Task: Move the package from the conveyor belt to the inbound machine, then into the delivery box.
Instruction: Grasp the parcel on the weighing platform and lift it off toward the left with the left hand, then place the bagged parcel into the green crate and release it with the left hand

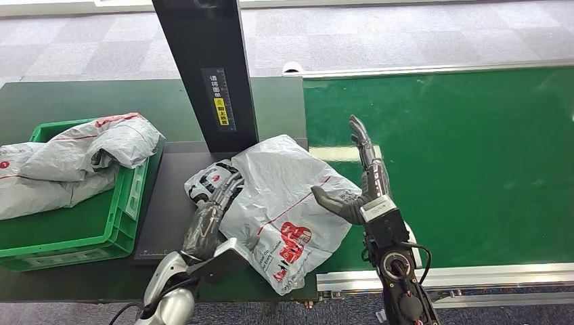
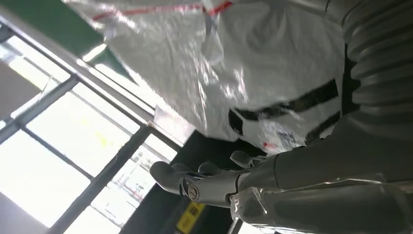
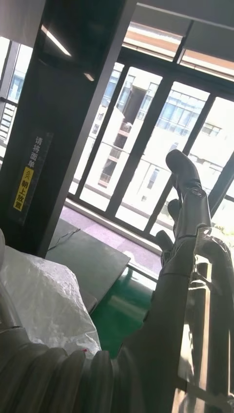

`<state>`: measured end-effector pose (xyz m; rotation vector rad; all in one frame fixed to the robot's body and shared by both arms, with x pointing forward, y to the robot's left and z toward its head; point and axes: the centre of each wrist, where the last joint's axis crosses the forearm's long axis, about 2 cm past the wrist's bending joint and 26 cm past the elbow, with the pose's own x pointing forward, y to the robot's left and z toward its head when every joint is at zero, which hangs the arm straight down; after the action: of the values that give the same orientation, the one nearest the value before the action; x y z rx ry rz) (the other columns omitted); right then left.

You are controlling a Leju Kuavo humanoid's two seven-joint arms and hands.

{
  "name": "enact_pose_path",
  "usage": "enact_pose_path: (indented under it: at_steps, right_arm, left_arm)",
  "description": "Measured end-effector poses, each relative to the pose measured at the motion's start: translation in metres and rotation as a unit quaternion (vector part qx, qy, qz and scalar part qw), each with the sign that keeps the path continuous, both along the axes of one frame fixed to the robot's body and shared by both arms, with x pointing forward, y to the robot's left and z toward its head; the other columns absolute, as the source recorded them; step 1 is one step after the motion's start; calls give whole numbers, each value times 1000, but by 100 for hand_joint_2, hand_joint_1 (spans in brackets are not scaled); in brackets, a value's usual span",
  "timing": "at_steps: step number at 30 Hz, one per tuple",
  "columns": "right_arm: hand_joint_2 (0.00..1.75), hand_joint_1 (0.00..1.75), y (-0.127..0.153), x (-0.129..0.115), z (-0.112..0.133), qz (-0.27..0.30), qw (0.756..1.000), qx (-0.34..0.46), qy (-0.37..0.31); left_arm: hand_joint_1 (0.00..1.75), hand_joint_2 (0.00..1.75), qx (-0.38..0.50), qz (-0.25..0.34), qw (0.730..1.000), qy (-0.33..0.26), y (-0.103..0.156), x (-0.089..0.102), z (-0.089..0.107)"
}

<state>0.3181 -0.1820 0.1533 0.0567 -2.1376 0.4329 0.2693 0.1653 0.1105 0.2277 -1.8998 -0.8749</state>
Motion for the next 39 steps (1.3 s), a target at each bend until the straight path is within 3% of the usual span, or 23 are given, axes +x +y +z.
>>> enact_pose_path:
  at_steps: [7, 8, 11, 12, 20, 26, 29, 33, 36, 39]
  right_arm:
    - [175, 0, -3, -5, 3, -1, 1000, 7, -11]
    - [175, 0, -3, -5, 4, 0, 1000, 7, -11]
    - [175, 0, -3, -6, 5, -1, 1000, 9, -13]
    - [175, 0, -3, -6, 5, -1, 1000, 9, -14]
    - [175, 0, -5, -7, 10, -5, 1000, 12, -21]
    - [175, 0, -11, -12, 9, -19, 1000, 14, -19]
    - [175, 0, -15, -15, 7, -31, 999, 15, -19]
    - [175, 0, -22, -19, 2, -51, 998, 15, -16]
    - [175, 0, -28, -23, -1, -67, 998, 15, -15]
    - [175, 0, -32, -25, -3, -78, 997, 15, -14]
  left_arm:
    - [0, 175, 155, -51, 986, 42, -23, 23, -33]
    - [29, 175, 164, -57, 984, 49, -25, 26, -36]
    - [160, 175, 182, -73, 978, 68, -29, 36, -42]
    - [175, 175, 186, -76, 977, 72, -29, 39, -43]
    - [175, 175, 146, -73, 984, 72, -28, 55, -41]
    - [175, 175, -47, -76, 995, 49, -23, 56, -17]
    - [175, 175, -158, -71, 985, -14, -18, 54, 15]
    - [175, 175, -250, -41, 957, -140, -1, 44, 68]
    - [175, 175, -301, 3, 922, -245, 17, 29, 103]
    - [175, 175, -322, 83, 878, -344, 39, 15, 127]
